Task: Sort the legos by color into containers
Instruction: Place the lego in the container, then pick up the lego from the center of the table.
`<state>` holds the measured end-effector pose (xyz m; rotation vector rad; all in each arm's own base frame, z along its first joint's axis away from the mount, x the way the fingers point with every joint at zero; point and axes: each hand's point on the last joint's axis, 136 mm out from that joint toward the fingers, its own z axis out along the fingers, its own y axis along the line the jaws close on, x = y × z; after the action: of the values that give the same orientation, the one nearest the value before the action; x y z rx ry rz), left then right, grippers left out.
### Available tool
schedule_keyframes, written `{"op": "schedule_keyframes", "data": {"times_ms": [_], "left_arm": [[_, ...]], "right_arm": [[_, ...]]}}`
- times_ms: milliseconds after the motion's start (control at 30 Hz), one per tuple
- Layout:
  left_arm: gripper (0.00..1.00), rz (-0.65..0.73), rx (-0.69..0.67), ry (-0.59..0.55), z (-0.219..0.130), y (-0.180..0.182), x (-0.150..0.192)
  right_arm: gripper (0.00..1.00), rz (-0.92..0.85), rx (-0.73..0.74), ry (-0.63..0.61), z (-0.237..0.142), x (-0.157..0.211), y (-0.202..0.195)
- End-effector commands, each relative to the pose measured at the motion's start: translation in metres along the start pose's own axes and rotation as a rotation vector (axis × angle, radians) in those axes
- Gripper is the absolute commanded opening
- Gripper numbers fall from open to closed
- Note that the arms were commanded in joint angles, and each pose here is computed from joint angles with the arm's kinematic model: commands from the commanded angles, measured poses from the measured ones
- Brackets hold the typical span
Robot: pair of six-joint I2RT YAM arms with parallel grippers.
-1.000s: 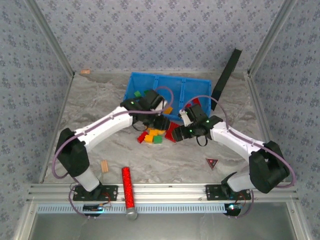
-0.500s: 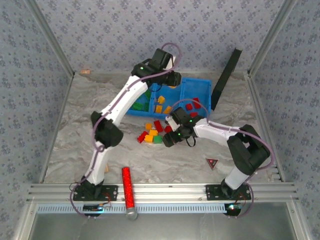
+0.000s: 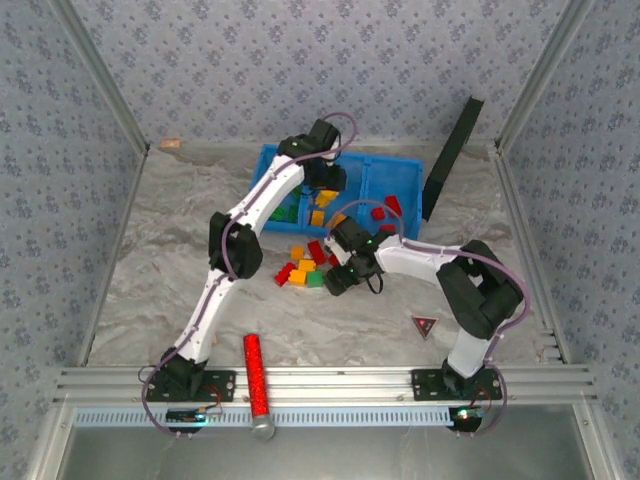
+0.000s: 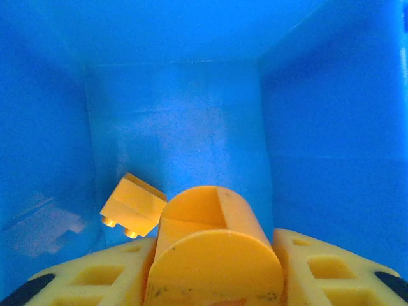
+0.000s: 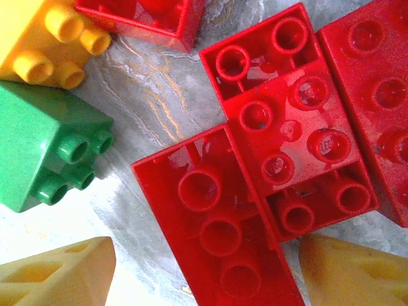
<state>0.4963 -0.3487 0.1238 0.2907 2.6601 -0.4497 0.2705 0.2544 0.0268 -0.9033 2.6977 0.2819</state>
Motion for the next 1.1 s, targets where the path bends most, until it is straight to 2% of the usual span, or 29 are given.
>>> {"op": "schedule_keyframes", "data": {"times_ms": [0, 467, 567, 667, 733, 900, 1067], "left_arm": [[0.34, -0.008, 0.027, 0.019, -0.001, -0.009, 0.006], [0.35, -0.009, 0.029, 0.107, 0.031, -0.011, 0.035], [0.43, -0.007, 0.038, 0.109, 0.031, -0.014, 0.036], [0.6, 0.006, 0.063, 0.112, 0.027, -0.019, 0.035], [0.67, 0.017, 0.072, 0.103, 0.022, -0.021, 0.032], [0.79, 0.047, 0.126, 0.078, 0.005, -0.033, 0.024], [0.82, 0.049, 0.175, 0.031, -0.016, -0.042, 0.006]], "right_arm": [[0.75, -0.015, 0.022, 0.039, 0.004, 0.002, -0.001], [0.52, -0.007, 0.035, 0.071, 0.003, 0.011, -0.002], [0.51, 0.012, 0.03, 0.085, 0.0, 0.015, -0.002], [0.47, 0.018, 0.034, 0.091, -0.004, 0.021, -0.002], [0.43, 0.025, 0.041, 0.094, -0.007, 0.025, -0.004], [0.39, 0.042, -0.029, 0.073, -0.021, 0.035, 0.006], [0.35, 0.114, -0.102, -0.003, -0.053, 0.038, 0.005]]}}
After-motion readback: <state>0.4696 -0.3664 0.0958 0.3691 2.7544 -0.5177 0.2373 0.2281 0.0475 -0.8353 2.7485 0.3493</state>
